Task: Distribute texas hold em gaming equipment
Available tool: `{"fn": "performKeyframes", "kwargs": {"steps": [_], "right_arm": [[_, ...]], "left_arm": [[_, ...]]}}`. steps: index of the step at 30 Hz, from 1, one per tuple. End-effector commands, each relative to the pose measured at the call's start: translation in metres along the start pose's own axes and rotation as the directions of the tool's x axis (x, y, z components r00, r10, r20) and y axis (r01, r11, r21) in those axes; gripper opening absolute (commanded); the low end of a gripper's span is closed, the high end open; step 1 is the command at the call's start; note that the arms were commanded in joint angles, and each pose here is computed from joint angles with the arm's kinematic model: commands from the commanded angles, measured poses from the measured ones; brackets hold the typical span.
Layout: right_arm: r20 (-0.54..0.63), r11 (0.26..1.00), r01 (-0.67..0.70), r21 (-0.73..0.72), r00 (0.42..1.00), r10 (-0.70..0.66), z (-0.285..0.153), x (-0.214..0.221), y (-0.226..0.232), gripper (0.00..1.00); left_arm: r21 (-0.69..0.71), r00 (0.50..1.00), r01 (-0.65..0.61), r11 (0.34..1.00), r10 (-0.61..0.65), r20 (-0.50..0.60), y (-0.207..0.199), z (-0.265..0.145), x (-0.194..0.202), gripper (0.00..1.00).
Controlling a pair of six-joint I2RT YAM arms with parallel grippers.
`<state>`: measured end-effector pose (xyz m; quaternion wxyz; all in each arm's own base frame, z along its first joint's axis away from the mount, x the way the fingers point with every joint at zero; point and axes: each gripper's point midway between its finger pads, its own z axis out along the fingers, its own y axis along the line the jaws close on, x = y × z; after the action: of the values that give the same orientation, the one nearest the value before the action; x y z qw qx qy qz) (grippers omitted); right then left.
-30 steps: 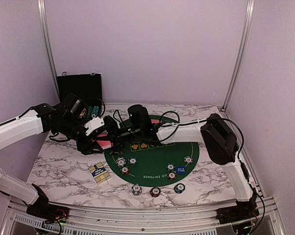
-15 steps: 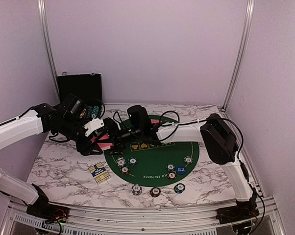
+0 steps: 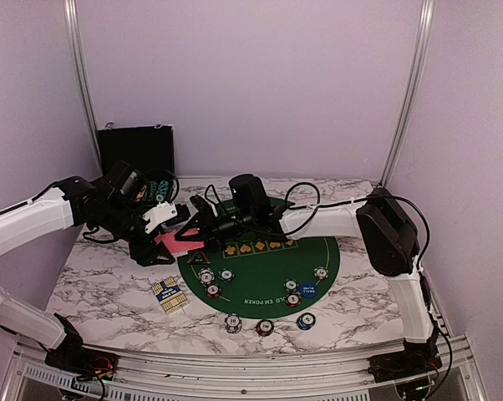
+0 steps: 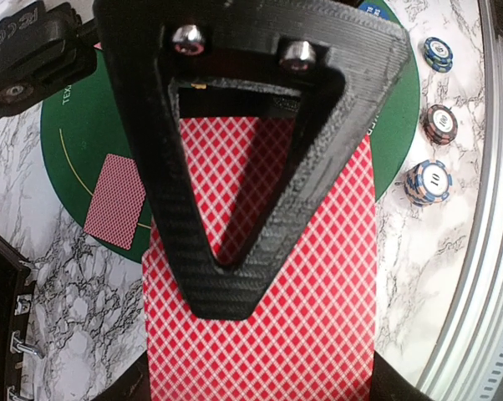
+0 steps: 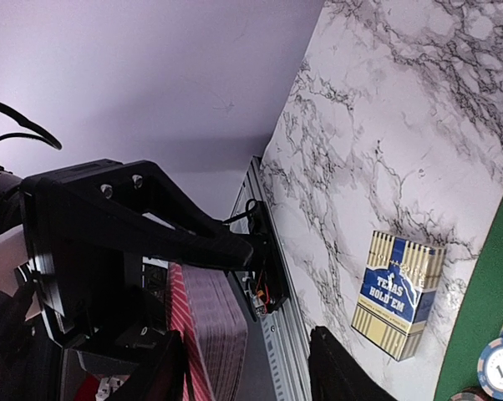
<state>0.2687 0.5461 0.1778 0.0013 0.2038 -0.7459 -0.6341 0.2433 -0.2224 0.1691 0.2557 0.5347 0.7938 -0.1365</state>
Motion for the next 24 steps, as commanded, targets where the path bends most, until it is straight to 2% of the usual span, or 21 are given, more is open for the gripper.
{"fn": "performKeyframes", "kwargs": {"steps": [1,7,12,17,24], "right_arm": [[0.018,1.000,0.022,0.003,1.000,-0.022,-0.014,-0.002,0.016,0.46],[0.020,1.000,0.027,0.003,0.999,-0.027,-0.019,0.000,0.022,0.39],[0.020,1.000,0.017,0.013,1.000,-0.018,-0.026,0.002,0.021,0.37],[0.022,1.000,0.008,0.015,1.000,-0.009,-0.035,0.002,0.023,0.43],[0.021,1.000,-0.006,0.005,1.000,0.006,-0.047,0.008,0.028,0.44]], "left_arm": [[-0.013,0.999,-0.005,1.000,0.006,0.050,0.004,-0.009,-0.014,0.06],[-0.013,0.999,-0.006,1.000,0.007,0.052,0.005,-0.009,-0.015,0.06],[-0.012,0.999,-0.006,1.000,0.007,0.053,0.004,-0.009,-0.015,0.05],[-0.010,0.999,-0.007,1.000,0.007,0.051,0.004,-0.009,-0.014,0.05],[-0.012,0.999,-0.008,1.000,0.008,0.051,0.004,-0.009,-0.014,0.04]]}}
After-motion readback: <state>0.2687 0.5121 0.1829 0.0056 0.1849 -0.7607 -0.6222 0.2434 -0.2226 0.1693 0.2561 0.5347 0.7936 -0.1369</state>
